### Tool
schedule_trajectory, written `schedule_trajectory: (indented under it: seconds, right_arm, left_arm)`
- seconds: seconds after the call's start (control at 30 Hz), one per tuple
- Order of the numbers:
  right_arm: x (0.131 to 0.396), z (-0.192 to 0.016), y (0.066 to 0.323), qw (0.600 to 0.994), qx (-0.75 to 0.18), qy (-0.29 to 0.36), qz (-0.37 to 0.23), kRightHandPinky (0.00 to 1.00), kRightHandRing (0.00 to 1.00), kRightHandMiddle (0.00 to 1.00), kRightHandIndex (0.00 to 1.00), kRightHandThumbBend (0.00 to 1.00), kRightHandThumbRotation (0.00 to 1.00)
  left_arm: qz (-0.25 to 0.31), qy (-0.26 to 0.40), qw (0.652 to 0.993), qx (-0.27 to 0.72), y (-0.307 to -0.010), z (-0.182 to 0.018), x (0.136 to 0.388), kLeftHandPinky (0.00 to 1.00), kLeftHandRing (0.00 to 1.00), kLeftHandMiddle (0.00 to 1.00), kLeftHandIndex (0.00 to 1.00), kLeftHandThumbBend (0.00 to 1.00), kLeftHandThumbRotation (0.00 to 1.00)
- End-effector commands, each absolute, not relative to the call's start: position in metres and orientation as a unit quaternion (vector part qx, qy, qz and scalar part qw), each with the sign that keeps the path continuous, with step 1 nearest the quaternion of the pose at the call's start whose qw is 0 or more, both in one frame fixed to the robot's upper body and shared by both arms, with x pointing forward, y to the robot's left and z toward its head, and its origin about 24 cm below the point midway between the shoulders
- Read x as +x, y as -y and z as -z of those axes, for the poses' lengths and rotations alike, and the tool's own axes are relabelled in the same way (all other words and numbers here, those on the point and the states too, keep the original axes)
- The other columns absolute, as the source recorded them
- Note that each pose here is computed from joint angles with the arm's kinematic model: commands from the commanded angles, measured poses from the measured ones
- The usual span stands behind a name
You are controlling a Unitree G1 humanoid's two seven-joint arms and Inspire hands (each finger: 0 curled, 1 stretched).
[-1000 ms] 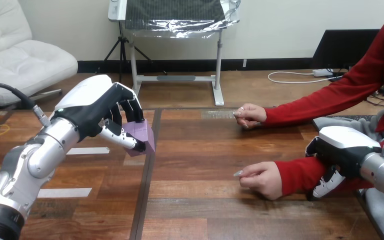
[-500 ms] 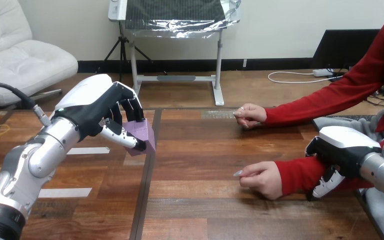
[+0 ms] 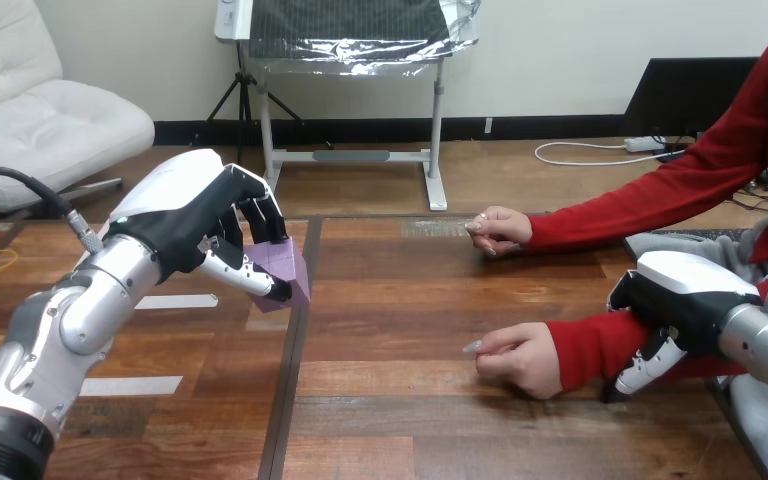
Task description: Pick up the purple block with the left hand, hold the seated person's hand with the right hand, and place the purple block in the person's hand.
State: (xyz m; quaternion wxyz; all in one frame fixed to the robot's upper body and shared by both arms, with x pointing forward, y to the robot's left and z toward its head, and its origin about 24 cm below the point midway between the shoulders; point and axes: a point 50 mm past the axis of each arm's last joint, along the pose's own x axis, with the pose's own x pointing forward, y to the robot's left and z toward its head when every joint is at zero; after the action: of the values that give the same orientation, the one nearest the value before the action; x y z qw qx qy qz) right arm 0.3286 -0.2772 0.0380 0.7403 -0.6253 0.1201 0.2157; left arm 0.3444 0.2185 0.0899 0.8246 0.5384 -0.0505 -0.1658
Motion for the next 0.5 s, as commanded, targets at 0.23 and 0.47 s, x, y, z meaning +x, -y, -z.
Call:
schedule_trajectory:
  seconds: [0.23,0.47]
  right_arm:
    - [0.348,-0.073,0.263,0.773,-0.602,-0.043,-0.193,0.25,0.27,0.32,0.33,0.85,0.26]
    - [0.352,-0.082,0.26,0.787,-0.586,-0.023,-0.189,0.25,0.26,0.31,0.32,0.87,0.26]
  left_arm:
    - [0.139,0.096,0.846,0.505,-0.205,-0.118,0.358,0.4,0.43,0.47,0.46,0.6,0.0]
    - [0.14,0.099,0.852,0.495,-0.196,-0.117,0.362,0.39,0.43,0.47,0.46,0.6,0.0]
